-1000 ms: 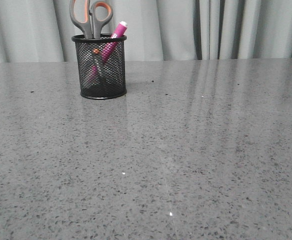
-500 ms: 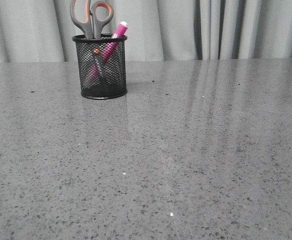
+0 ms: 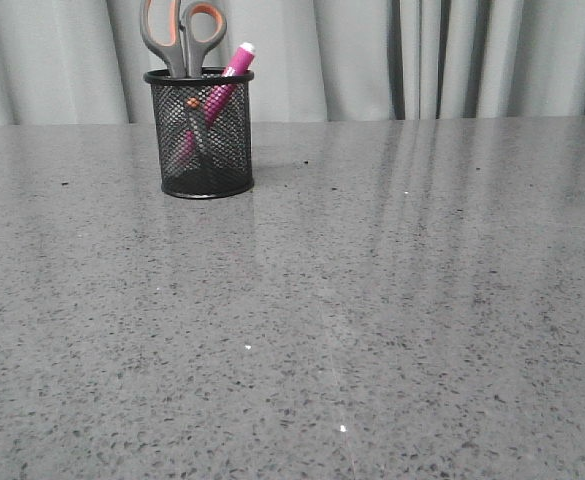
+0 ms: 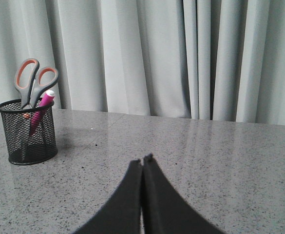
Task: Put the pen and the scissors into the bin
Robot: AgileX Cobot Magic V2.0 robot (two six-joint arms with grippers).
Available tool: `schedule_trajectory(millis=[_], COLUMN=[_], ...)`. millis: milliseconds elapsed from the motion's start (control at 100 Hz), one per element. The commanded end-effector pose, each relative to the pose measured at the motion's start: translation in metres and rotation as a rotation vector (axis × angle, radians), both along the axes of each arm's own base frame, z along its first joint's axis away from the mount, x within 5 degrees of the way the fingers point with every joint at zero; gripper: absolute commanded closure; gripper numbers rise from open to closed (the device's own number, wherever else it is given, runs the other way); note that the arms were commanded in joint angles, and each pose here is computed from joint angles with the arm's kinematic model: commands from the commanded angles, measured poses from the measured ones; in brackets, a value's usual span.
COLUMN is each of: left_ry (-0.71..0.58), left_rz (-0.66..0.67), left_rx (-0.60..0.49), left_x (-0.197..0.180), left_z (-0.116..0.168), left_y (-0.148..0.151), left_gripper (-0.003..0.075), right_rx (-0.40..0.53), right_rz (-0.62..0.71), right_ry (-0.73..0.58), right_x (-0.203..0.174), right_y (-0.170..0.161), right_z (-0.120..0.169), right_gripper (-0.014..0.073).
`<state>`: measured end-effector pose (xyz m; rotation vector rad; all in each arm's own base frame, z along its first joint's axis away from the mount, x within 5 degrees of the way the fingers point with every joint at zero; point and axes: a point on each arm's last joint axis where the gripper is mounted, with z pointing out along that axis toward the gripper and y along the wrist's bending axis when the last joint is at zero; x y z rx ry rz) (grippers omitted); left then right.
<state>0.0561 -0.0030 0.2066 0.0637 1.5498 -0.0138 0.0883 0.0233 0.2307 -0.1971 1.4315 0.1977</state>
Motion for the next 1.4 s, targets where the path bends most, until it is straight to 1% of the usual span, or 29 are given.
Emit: schedule_trajectory(millis=[0,470,640,700,810,870,950,1020,1100,1140,1240,1390], left_ry=[-0.07,-0.07,-0.07,-0.07,-0.07,-0.07,-0.07,-0.07,-0.07,-0.07,-0.069,-0.069], left_rz=[0.009,0.009,0.009,0.009,0.009,0.009,0.009,0.009,0.009,0.009,0.009,0.009], left_rx=[-0.026,-0.026,-0.026,-0.026,-0.026,-0.026,-0.026,-0.026,-0.026,-0.026,-0.026,-0.026], left_x=[-0.001,-0.001,-0.001,-0.001,-0.001,-0.001,-0.001,-0.001,-0.001,-0.001,-0.001,-0.001], left_z=[-0.006,-0.006,-0.006,-0.006,-0.006,-0.006,-0.006,-0.006,-0.006,-0.006,-0.006,-0.006], left_y=[0.001,0.001,0.001,0.001,0.001,0.001,0.001,0.001,0.001,0.001,0.001,0.001], left_gripper=[0.0739,0.0739,0.0739,0.0739,0.0739,0.0739,0.0739,0.0739,0.0739,0.0739,0.0739,0.0739], right_rx=[0.018,0.018,0.013,0.001,-0.059,-0.091,-0.137,-0.143,-0.112,-0.116,-0.129,-0.132], right_rz=[-0.022,-0.022,-0.019,-0.033,-0.085,-0.128,-0.197,-0.235,-0.244,-0.241,-0.24,-0.221], right_ry=[-0.099,-0.099,-0.052,-0.015,0.047,0.051,0.025,0.009,0.023,0.081,0.065,0.079], right_x=[0.0,0.0,-0.003,-0.004,-0.009,-0.013,-0.019,-0.024,-0.029,-0.031,-0.033,-0.033], right_y=[-0.002,-0.002,-0.003,-0.004,-0.01,-0.013,-0.018,-0.021,-0.022,-0.022,-0.022,-0.021], right_z=[0.015,0.015,0.009,0.006,-0.002,-0.003,-0.005,-0.011,-0.023,-0.029,-0.028,-0.03], right_gripper=[0.0666,0.0666,0.0666,0.0666,0.0666,0.0666,0.0666,0.0666,0.0666,0.0666,0.0666,0.0666])
